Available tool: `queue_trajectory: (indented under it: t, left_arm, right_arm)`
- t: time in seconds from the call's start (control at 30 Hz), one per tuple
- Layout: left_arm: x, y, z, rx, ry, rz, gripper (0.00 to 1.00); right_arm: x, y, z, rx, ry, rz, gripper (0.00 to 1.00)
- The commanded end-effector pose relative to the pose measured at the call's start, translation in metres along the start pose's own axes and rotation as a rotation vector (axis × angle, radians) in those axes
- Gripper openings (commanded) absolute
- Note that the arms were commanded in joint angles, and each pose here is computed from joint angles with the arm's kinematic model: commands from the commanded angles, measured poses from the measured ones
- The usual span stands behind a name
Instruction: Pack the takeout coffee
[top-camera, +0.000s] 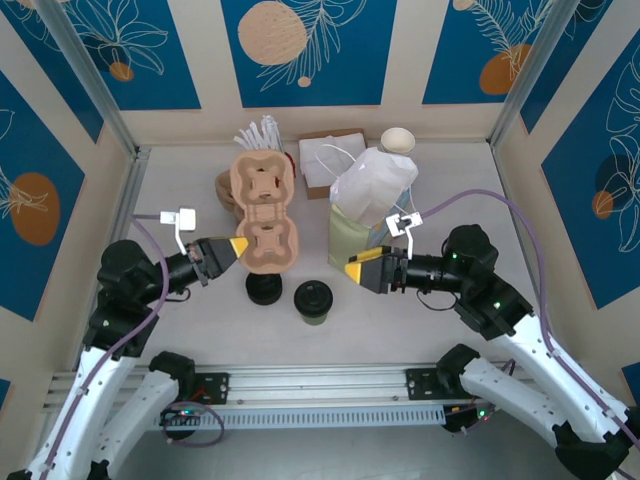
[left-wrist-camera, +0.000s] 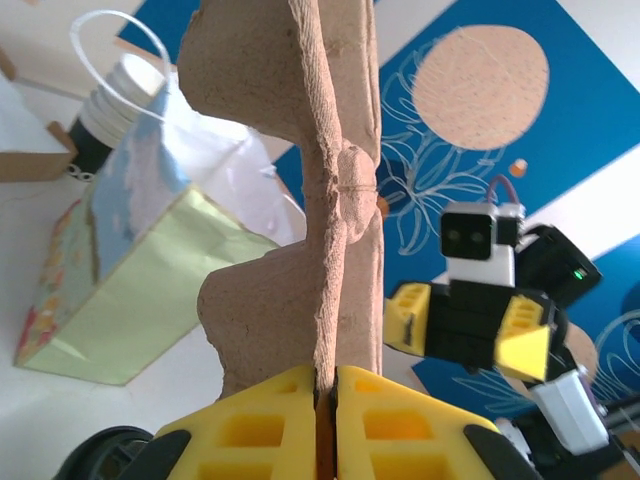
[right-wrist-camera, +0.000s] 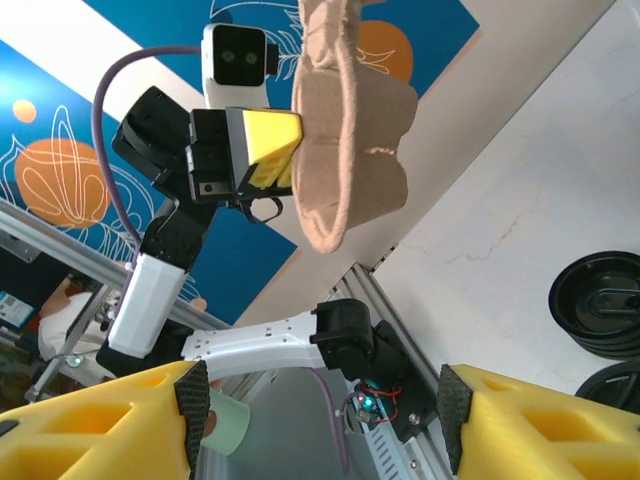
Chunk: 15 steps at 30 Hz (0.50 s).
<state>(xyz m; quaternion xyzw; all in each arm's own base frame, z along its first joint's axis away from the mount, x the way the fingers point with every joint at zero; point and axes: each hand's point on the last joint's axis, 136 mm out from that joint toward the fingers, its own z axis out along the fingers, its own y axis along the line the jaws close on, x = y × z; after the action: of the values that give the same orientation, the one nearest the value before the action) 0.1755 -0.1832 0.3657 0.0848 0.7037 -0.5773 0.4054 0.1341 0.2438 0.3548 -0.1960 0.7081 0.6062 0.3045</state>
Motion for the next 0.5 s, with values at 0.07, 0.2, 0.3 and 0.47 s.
queue_trajectory:
  t: [0.07, 0.2, 0.3, 0.47]
  left_arm:
    - [0.008, -0.024, 0.007, 0.103, 0.030, 0.070, 0.10]
    - [0.016, -0.031, 0.015, 0.129, 0.063, 0.091, 0.10]
    - [0.020, -0.034, 0.022, 0.141, 0.084, 0.101, 0.10]
    - [0.024, -0.037, 0.031, 0.149, 0.099, 0.106, 0.09]
  right_arm:
    - [-0.016, 0.024, 0.005, -0.069, -0.041, -0.118, 0.65]
    - [-0.016, 0.025, 0.009, -0.058, -0.037, -0.121, 0.65]
    - [-0.016, 0.024, 0.011, -0.055, -0.027, -0.098, 0.64]
    - [-0.011, 0.025, 0.014, -0.068, -0.011, -0.098, 0.57]
